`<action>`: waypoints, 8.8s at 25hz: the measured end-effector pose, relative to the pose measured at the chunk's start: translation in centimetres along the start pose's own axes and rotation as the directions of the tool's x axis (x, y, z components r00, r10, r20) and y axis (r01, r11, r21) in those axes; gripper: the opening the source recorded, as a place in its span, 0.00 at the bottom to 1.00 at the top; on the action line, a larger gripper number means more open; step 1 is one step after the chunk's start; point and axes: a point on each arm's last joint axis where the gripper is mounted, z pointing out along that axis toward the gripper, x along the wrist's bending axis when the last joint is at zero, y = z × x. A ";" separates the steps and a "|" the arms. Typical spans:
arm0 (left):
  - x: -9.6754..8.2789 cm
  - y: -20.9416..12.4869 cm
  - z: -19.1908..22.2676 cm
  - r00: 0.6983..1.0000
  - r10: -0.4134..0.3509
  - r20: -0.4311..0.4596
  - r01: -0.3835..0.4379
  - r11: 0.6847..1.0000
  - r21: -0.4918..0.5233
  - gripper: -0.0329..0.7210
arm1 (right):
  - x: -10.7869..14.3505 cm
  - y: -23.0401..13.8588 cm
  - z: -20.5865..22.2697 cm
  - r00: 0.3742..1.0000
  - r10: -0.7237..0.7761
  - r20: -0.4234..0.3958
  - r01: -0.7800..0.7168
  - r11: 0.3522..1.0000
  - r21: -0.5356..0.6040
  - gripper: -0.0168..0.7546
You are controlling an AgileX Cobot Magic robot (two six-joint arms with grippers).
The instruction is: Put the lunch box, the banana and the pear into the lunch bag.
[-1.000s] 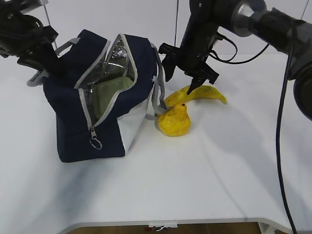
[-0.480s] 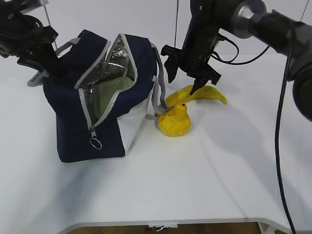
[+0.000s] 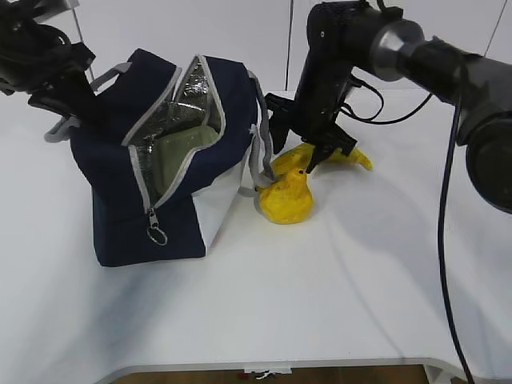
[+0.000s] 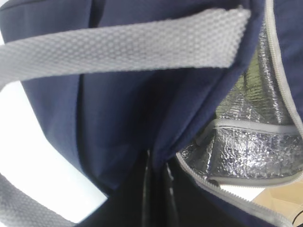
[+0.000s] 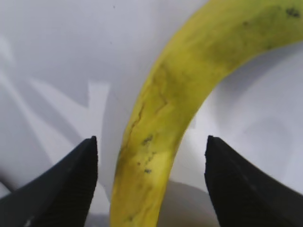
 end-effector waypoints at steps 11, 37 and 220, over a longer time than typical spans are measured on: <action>0.0 0.0 0.0 1.000 0.000 0.000 0.000 1.000 0.001 0.03 | 0.0 -0.1 1.1 1.000 0.007 -0.002 -0.007 1.000 0.019 0.45; 0.2 0.1 0.0 1.000 -0.014 -0.026 0.014 1.000 -0.007 0.03 | 3.3 0.9 -12.5 0.792 -0.587 -0.169 0.517 0.791 -0.326 0.41; 1.2 0.0 -1.0 0.983 -0.158 0.091 0.161 0.987 -0.023 0.03 | 3.5 -8.1 -15.2 0.398 -0.891 -0.220 0.858 0.446 -0.254 0.78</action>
